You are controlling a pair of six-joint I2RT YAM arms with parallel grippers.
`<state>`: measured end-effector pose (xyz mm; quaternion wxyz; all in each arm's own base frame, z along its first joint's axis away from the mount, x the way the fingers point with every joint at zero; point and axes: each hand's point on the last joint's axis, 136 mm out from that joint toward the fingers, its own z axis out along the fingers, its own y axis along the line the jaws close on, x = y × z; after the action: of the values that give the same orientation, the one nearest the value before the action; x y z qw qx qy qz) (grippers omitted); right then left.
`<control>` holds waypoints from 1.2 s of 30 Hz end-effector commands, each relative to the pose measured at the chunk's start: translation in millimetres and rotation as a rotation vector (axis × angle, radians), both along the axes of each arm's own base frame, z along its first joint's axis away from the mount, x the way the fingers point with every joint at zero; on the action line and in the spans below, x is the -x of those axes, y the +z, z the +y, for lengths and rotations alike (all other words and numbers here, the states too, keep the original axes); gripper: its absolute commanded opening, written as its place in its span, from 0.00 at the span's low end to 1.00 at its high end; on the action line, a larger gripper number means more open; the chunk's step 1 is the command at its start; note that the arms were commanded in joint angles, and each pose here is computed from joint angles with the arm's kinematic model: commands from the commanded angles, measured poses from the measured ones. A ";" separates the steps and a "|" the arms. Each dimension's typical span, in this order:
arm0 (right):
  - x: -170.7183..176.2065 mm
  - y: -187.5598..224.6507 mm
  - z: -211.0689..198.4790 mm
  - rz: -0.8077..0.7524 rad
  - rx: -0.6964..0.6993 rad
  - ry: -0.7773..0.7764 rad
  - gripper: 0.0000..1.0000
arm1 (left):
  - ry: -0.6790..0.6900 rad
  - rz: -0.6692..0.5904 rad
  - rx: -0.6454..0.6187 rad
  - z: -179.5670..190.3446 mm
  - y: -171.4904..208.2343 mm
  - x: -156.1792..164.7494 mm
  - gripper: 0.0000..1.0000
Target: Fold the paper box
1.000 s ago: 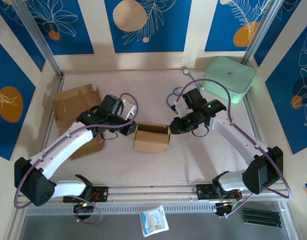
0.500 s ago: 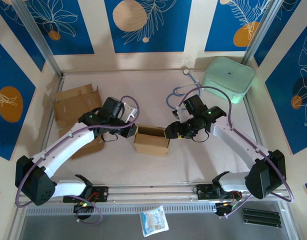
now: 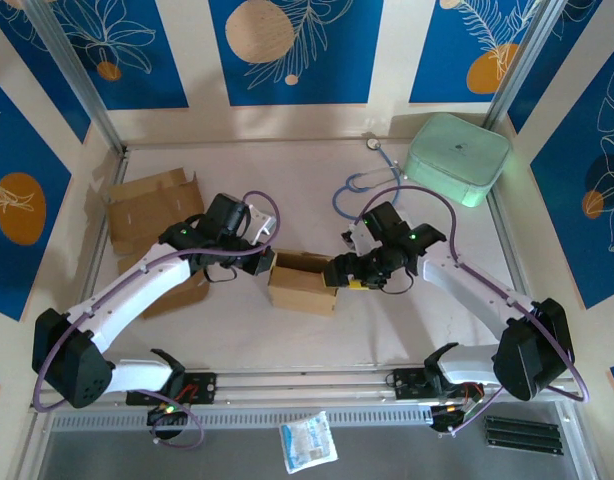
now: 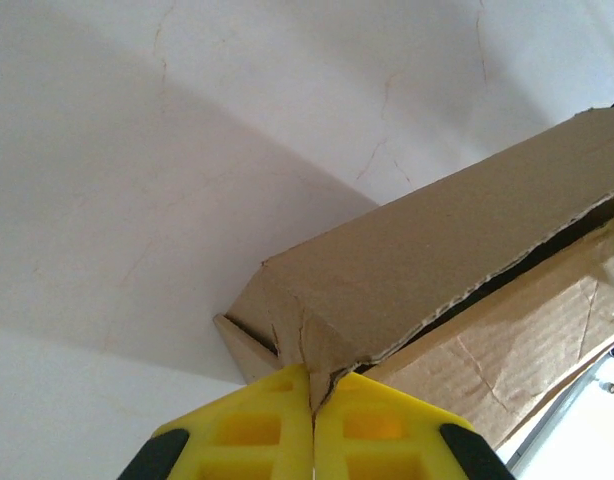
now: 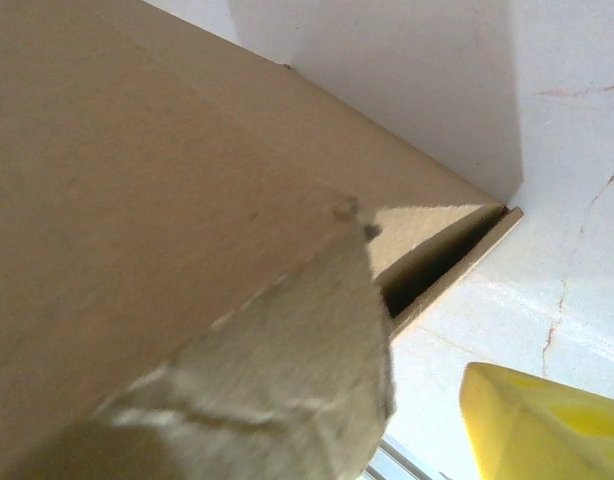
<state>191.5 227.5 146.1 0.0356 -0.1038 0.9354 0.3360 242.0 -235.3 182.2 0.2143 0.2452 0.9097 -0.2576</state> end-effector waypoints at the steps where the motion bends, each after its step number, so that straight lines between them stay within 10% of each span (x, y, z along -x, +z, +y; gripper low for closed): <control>1: 1.6 -8.5 3.0 0.025 0.004 -0.011 0.74 | -0.005 -0.007 0.037 -7.2 17.7 -0.3 0.07; 36: 3.7 -15.6 0.5 0.028 0.042 -0.004 0.74 | 0.003 0.086 -0.054 1.6 4.6 5.2 0.07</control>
<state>192.7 234.5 141.6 0.0388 -0.1090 0.9331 0.3406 243.1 -232.4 189.7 0.1823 0.2283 0.9257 -0.2401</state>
